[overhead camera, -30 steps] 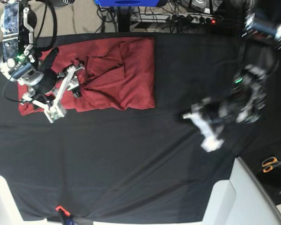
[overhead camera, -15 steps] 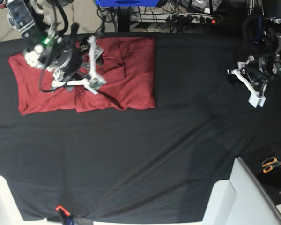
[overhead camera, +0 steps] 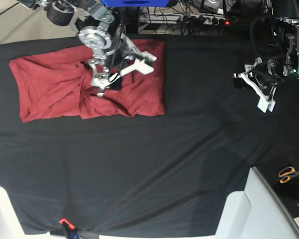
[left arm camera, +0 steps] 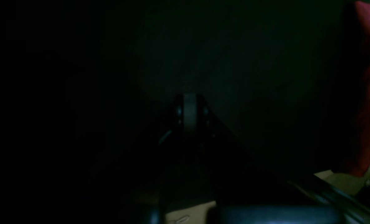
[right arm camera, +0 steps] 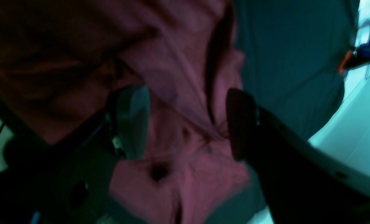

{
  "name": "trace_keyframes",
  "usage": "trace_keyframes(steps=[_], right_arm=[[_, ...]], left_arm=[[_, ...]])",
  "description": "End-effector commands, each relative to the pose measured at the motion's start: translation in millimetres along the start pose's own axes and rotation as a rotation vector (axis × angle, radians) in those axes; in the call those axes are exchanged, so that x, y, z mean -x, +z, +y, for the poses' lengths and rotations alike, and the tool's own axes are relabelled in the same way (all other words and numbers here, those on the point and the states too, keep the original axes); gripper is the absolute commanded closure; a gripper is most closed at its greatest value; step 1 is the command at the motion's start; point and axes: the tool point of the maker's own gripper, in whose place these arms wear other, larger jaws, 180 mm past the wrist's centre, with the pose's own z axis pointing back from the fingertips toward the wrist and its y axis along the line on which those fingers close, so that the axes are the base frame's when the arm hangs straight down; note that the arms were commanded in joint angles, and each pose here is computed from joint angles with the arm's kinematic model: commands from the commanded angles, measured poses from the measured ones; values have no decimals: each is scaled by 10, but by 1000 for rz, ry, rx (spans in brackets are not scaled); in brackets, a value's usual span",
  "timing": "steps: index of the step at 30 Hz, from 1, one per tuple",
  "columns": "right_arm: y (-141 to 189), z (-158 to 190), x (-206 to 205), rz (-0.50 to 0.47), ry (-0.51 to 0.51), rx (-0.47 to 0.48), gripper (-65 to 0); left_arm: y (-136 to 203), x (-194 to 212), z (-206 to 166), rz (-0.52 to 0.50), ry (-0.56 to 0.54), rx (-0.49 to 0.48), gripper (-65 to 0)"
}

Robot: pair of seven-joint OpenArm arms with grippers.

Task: Fold the T-shirt properly
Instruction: 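Grasp the bunched fabric in the folded shirt's middle with the right gripper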

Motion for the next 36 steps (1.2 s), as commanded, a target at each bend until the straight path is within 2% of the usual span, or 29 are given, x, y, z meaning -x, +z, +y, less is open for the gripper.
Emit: trace_keyframes(steps=[1, 8, 23, 32, 34, 36], right_arm=[[-10, -42, -26, -5, 8, 26, -369], [-40, 100, 11, 12, 27, 7, -365], [-102, -121, -36, 2, 33, 52, -363], [-205, -78, -51, 23, 36, 38, -362], [-204, -77, -65, 21, 33, 38, -332], [-203, -77, -71, 20, 32, 38, -249]], left_arm=[[56, -120, 24, -31, -18, 0, 0], [64, -68, 43, -25, -12, -4, 0], [56, -60, 31, -23, -13, -1, 0], [53, -81, 23, -28, -13, 0, 0], [53, -81, 23, -28, -13, 0, 0], [53, -81, 23, -28, -13, 0, 0]])
